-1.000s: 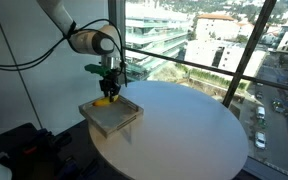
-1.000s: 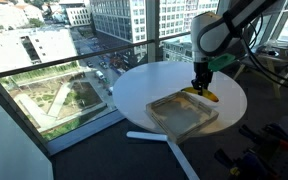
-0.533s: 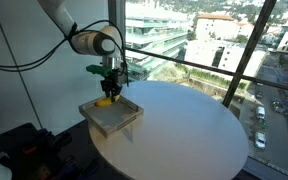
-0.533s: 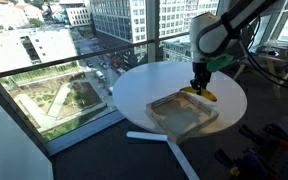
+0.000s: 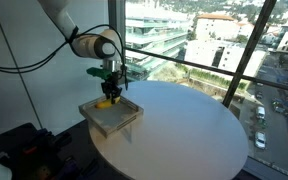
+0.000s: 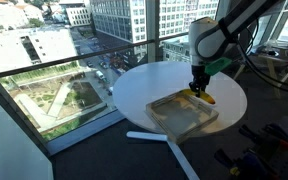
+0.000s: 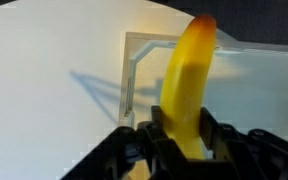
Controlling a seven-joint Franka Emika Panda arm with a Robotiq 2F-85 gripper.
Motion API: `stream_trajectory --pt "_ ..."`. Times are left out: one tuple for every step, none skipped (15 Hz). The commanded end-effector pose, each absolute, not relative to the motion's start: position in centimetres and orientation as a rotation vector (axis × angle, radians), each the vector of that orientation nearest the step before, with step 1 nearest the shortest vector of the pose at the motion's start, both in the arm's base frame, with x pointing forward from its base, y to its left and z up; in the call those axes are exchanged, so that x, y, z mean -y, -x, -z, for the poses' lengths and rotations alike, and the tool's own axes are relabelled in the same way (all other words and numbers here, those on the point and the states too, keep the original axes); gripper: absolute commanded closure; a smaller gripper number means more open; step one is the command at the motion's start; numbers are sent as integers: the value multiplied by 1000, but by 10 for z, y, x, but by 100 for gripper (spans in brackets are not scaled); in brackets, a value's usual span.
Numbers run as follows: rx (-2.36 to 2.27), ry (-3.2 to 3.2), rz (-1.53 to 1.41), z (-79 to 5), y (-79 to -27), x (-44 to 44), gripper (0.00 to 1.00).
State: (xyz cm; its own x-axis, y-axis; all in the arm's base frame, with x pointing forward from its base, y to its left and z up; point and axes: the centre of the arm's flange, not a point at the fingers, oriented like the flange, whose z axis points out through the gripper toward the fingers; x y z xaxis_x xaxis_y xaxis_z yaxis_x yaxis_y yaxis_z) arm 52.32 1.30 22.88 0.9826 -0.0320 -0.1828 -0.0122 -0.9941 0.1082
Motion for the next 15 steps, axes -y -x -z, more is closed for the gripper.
stream_trajectory --pt "63 -3007 271 -213 -535 -17 85" --pt "64 -3006 276 -210 -535 -17 85" --pt "68 -3006 278 -207 -536 -17 85" --pt "70 -3005 280 -205 -537 -17 85" --pt "73 -3006 281 -203 -538 -17 85" --pt "75 -3006 283 -202 -539 -17 85" --pt "75 -3005 284 -201 -539 -16 85" --pt "76 -3005 284 -201 -540 -16 85" --pt "78 -3006 284 -201 -541 -16 85" --pt "78 -3005 283 -201 -542 -16 85" --pt "79 -3005 282 -200 -543 -15 85" --pt "80 -3005 282 -200 -543 -15 85" --pt "80 -3005 281 -200 -544 -15 85" --pt "81 -3005 281 -200 -544 -15 85" --pt "82 -3006 281 -201 -544 -14 85"
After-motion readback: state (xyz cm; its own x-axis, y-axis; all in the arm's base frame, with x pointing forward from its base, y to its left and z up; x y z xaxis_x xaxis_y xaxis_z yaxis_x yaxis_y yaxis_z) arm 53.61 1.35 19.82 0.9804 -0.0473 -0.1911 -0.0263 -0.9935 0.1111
